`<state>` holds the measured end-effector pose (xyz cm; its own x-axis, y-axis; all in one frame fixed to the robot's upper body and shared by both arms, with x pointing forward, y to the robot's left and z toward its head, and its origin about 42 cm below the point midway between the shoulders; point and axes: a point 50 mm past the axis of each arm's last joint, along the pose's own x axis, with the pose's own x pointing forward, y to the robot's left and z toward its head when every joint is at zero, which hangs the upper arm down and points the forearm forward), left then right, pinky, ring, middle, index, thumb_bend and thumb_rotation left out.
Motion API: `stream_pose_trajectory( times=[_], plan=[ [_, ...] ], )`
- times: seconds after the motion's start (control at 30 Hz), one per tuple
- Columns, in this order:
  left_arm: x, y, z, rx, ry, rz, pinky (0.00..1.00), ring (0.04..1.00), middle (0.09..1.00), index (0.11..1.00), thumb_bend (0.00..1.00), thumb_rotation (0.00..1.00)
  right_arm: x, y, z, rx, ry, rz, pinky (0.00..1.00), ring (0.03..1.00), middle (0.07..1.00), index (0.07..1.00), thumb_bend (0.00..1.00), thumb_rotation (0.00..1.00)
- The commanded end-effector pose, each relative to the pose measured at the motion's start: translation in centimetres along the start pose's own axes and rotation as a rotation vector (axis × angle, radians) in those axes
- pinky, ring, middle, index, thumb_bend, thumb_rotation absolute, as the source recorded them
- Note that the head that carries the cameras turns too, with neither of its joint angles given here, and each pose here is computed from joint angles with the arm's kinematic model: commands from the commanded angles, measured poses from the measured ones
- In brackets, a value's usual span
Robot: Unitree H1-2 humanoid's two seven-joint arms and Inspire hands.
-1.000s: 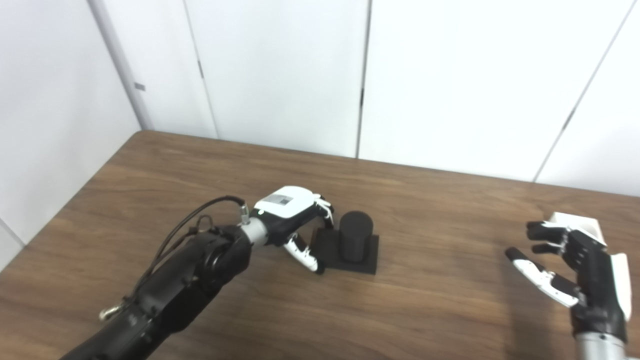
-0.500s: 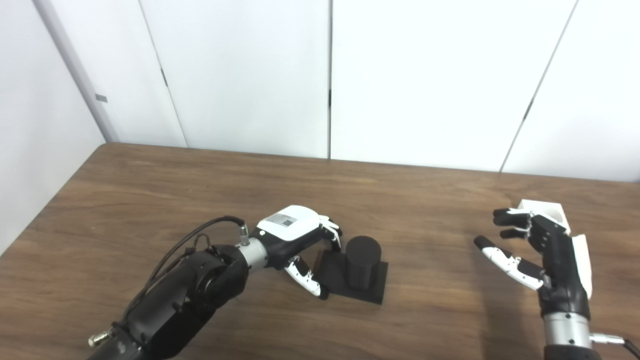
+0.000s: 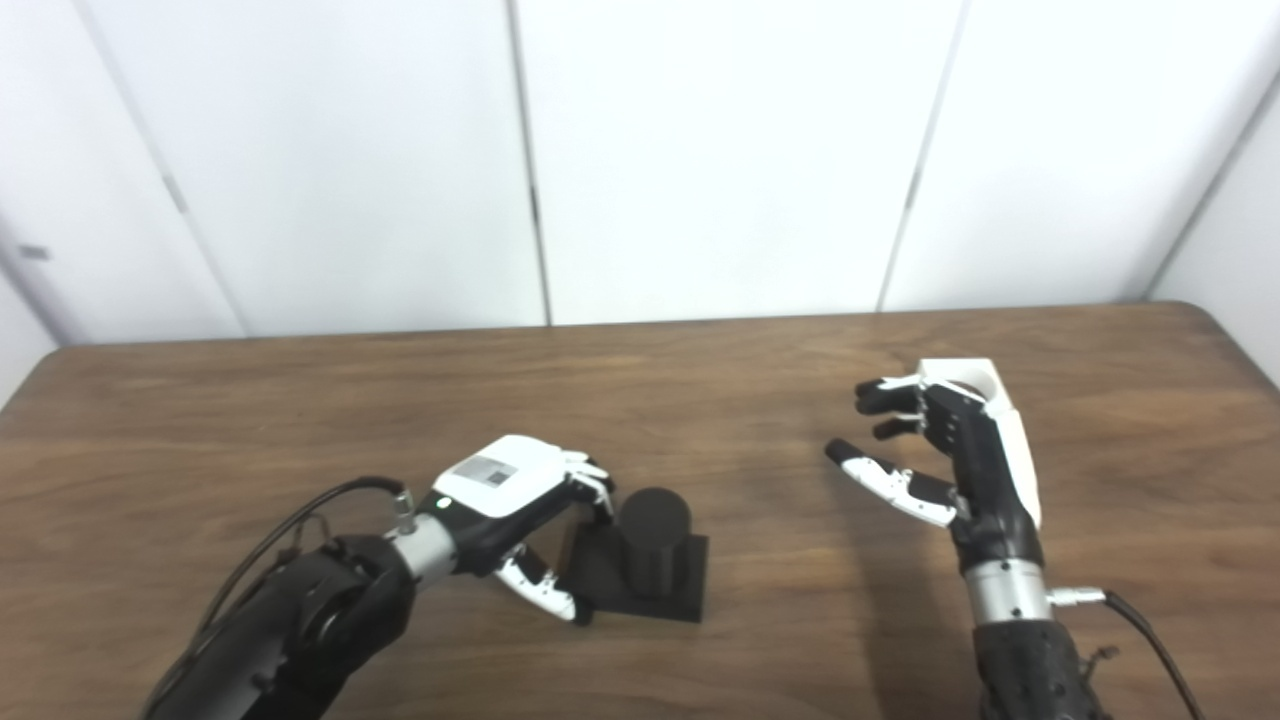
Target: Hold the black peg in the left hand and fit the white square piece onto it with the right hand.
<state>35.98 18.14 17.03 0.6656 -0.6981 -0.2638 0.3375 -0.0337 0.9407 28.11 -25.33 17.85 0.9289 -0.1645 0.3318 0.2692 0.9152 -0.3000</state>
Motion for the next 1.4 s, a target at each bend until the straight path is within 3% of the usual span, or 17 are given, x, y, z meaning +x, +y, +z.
stream_pose_trajectory(
  times=[0.0,0.17,0.37,0.53,0.63,0.7,0.8,1.0,1.37],
  plan=[
    [-0.5,-3.8,-0.1,0.043,-0.004,-0.166,0.90,0.897,0.852,0.486,0.52,0.06,1.3,-1.2,2.0,-0.015,-0.090,-0.011,0.50,0.612,0.648,0.495,0.50,0.13],
    [-0.9,-4.1,-0.8,0.043,-0.007,-0.166,0.87,0.892,0.847,0.486,0.52,0.06,3.6,-4.7,4.0,-0.166,-0.133,0.091,0.47,0.592,0.670,0.496,0.50,0.13],
    [-1.3,-4.8,-1.2,0.051,-0.005,-0.156,0.85,0.883,0.856,0.488,0.52,0.06,6.7,-8.3,5.2,-0.293,-0.166,0.117,0.43,0.546,0.633,0.495,0.50,0.13],
    [-1.8,-5.0,-1.5,0.047,0.011,-0.160,0.86,0.895,0.855,0.489,0.52,0.06,8.8,-10.4,5.3,-0.409,-0.103,0.120,0.47,0.579,0.660,0.495,0.50,0.12],
    [-2.1,-5.1,-1.8,0.044,0.011,-0.148,0.86,0.891,0.851,0.489,0.52,0.06,10.2,-11.4,5.3,-0.508,-0.070,0.160,0.50,0.621,0.702,0.496,0.51,0.13],
    [-2.3,-5.1,-1.9,0.047,0.011,-0.141,0.85,0.884,0.846,0.488,0.52,0.06,11.3,-12.1,5.4,-0.591,-0.038,0.210,0.55,0.696,0.770,0.704,0.65,0.07],
    [-2.5,-5.2,-2.1,0.045,0.012,-0.139,0.84,0.880,0.841,0.488,0.52,0.06,13.0,-13.0,5.8,-0.683,-0.016,0.268,0.63,0.782,0.838,0.793,0.70,0.07],
    [-3.0,-5.2,-2.3,0.054,0.013,-0.136,0.84,0.877,0.839,0.489,0.52,0.06,16.9,-14.0,6.2,-0.813,0.036,0.362,0.77,0.887,0.907,0.842,0.72,0.07],
    [-3.3,-5.3,-2.4,0.052,0.011,-0.127,0.84,0.880,0.838,0.489,0.52,0.06,20.9,-14.4,6.9,-0.923,0.193,0.524,0.80,0.973,0.991,0.925,0.84,0.15]
  ],
)
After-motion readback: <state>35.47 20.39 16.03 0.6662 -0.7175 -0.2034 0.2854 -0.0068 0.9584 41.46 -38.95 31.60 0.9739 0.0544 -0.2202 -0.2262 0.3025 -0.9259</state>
